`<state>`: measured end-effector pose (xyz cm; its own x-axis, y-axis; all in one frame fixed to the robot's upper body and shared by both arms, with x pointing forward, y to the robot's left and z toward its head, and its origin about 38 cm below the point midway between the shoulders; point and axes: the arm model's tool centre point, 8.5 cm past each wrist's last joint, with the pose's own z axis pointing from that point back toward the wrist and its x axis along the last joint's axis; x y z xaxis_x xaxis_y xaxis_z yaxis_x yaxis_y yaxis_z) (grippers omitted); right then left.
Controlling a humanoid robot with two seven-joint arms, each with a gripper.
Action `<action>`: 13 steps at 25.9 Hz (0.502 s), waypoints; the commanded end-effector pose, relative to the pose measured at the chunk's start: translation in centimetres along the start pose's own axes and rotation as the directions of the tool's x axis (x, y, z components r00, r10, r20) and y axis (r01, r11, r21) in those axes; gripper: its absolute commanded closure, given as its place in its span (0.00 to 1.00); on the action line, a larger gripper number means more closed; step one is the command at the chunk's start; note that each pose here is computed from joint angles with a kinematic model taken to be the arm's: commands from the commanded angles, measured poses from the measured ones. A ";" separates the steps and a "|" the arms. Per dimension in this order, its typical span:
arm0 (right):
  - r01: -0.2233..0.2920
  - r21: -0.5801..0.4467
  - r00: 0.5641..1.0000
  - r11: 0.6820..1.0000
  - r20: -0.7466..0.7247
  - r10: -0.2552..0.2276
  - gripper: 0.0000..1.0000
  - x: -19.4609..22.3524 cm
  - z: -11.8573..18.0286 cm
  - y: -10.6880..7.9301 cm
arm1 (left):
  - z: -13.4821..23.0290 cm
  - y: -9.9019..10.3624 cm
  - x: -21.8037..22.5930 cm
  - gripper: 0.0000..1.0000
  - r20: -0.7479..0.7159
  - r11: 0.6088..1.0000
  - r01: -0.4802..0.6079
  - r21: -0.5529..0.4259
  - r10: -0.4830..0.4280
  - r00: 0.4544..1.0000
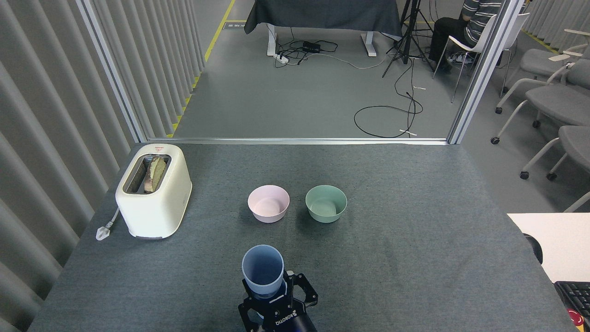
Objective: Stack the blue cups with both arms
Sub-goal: 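Lower the held cup into the first cup and release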
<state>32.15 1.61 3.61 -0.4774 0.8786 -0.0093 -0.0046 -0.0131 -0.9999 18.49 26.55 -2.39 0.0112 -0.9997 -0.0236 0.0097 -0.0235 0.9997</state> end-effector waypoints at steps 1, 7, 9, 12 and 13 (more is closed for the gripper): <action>0.003 0.006 1.000 1.000 -0.005 -0.003 0.31 -0.2 0.1 0.2 | 0.0 0.0 -0.1 0.00 -0.002 1.000 0.001 0.001 -0.001 1.000; 0.002 0.013 1.000 1.000 -0.007 -0.002 0.27 -0.3 0.2 0.5 | 0.1 0.0 -0.2 0.00 -0.002 1.000 0.004 -0.002 -0.004 1.000; 0.003 0.014 1.000 1.000 -0.007 -0.003 0.21 -0.2 0.2 0.6 | 0.1 0.0 -0.3 0.00 -0.006 1.000 0.006 0.000 -0.006 1.000; 0.004 0.017 1.000 1.000 -0.012 -0.004 0.05 -0.3 0.3 0.7 | 0.1 0.1 -0.6 0.00 -0.011 1.000 0.008 0.001 -0.008 1.000; 0.007 0.021 1.000 1.000 -0.013 -0.007 0.02 -0.2 0.5 0.9 | 0.1 0.1 -0.6 0.00 -0.013 1.000 0.009 0.001 -0.009 1.000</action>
<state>32.05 1.30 3.03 -0.4706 0.8823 -0.0055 -0.0188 -0.0162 -0.9997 18.41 26.98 -2.32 0.0195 -0.9994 -0.0302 0.0092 -0.0301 0.9995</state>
